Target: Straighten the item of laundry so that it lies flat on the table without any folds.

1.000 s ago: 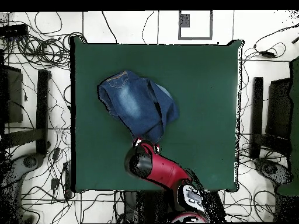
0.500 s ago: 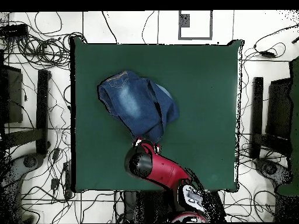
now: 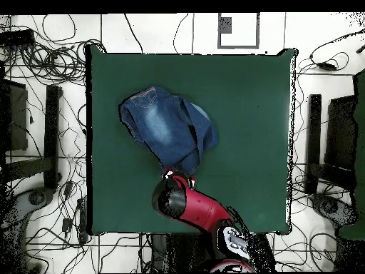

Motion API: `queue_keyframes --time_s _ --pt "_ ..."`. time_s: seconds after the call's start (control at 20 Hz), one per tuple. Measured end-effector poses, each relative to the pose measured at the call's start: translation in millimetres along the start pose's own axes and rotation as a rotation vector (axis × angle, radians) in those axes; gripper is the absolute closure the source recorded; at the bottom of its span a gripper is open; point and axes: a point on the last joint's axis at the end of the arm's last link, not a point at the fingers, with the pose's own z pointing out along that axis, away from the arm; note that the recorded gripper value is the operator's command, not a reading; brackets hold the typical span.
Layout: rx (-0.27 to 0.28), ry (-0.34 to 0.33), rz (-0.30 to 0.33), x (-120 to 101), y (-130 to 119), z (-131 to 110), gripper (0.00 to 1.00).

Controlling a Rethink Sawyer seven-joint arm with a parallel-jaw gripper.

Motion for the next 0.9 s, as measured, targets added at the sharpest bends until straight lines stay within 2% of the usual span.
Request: queue_keyframes --time_s 0.9 --pt "0.006 0.03 0.001 16.0 -3.6 0.4 0.0"
